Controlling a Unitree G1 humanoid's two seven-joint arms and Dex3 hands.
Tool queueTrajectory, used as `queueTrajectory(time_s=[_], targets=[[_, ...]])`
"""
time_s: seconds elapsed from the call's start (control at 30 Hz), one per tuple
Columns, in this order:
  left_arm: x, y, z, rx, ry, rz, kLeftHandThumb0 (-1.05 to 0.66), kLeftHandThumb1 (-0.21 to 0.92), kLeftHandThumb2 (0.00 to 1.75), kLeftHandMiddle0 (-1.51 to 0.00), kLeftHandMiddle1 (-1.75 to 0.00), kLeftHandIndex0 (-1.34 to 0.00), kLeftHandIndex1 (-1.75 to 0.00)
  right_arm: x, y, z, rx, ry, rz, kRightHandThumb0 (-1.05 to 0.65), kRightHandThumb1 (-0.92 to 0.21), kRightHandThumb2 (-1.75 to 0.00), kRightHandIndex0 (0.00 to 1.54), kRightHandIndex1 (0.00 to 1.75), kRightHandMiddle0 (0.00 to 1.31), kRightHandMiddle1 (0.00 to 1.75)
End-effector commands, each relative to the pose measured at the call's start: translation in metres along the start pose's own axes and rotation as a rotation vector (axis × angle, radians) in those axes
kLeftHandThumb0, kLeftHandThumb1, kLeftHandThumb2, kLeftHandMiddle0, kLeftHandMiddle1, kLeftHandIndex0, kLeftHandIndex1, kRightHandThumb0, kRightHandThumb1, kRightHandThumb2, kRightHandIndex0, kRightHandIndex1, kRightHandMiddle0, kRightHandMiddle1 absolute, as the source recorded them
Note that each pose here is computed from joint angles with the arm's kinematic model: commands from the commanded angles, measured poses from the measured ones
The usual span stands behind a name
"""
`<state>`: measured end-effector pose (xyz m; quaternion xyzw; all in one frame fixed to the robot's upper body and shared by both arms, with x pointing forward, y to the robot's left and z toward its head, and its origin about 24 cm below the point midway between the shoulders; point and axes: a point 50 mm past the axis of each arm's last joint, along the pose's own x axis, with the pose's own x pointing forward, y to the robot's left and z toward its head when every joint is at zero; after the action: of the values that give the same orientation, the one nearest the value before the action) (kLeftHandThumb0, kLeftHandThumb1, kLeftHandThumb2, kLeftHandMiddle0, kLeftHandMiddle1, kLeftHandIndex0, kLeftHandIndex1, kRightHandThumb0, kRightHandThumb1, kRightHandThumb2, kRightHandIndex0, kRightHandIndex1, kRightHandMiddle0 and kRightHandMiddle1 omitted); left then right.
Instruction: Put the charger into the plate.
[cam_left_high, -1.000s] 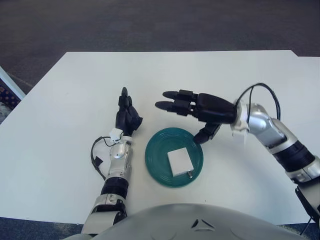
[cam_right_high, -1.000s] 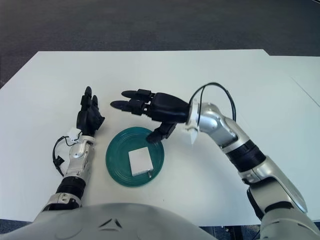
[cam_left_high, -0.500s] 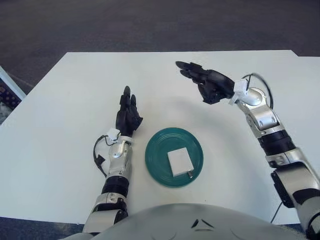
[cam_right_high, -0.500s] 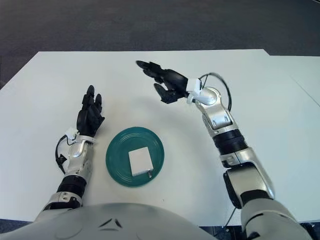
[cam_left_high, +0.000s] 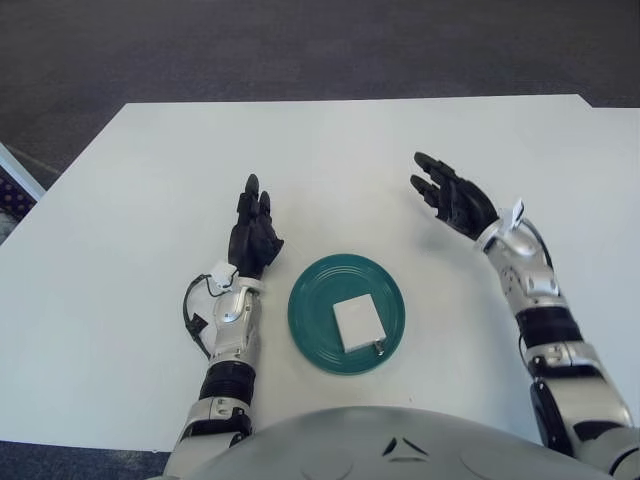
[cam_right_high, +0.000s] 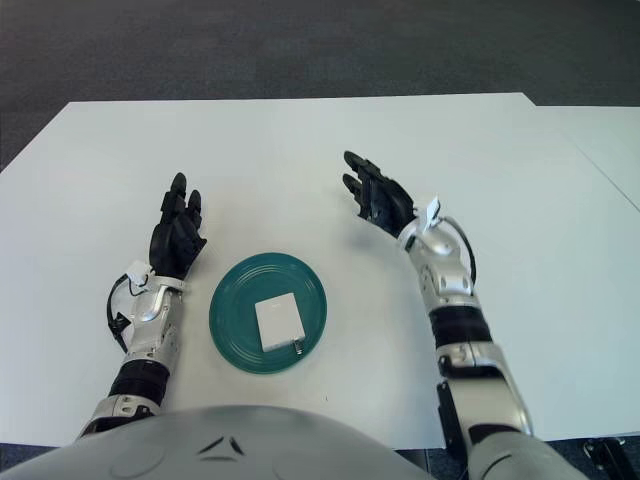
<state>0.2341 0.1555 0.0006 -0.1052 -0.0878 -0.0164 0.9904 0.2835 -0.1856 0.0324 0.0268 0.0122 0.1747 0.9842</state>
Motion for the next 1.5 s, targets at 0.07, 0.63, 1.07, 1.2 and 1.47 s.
queueTrajectory(time_s=[0.07,0.63,1.07,1.2,1.47], targets=[[-0.045,0.017,-0.023,-0.008,0.207,0.056,-1.05,0.92,0.98,0.00,0.00,0.00,-0.02,-0.012,0.012,-0.014,0.049,-0.041,-0.131,-1.05,-0.92,-1.07,0.00,0.00,0.05,0.04],[-0.052,0.014,-0.015,-0.023,0.239,0.064,-1.05,0.92,0.97,0.00,0.00,0.00,0.00,-0.019,0.027,-0.037,0.082,-0.005,-0.132,-1.05,-0.92,-1.11,0.00,0.00,0.02,0.04],[-0.056,0.011,-0.017,-0.076,0.211,0.132,-1.05,0.92,0.96,0.00,0.00,0.00,0.00,-0.030,0.055,-0.058,0.074,0.036,-0.182,-1.05,-0.92,-1.06,0.00,0.00,0.01,0.06],[-0.058,0.009,-0.020,-0.081,0.184,0.156,-1.05,0.92,0.94,0.00,0.00,0.00,0.00,-0.030,0.061,-0.060,0.083,0.035,-0.199,-1.04,-0.92,-1.06,0.00,0.00,0.01,0.06],[-0.057,0.007,-0.027,-0.112,0.162,0.201,-1.05,0.92,0.89,0.00,0.00,-0.03,-0.01,-0.029,0.062,-0.064,0.075,0.045,-0.236,-1.02,-0.92,-1.03,0.00,0.00,0.00,0.08]])
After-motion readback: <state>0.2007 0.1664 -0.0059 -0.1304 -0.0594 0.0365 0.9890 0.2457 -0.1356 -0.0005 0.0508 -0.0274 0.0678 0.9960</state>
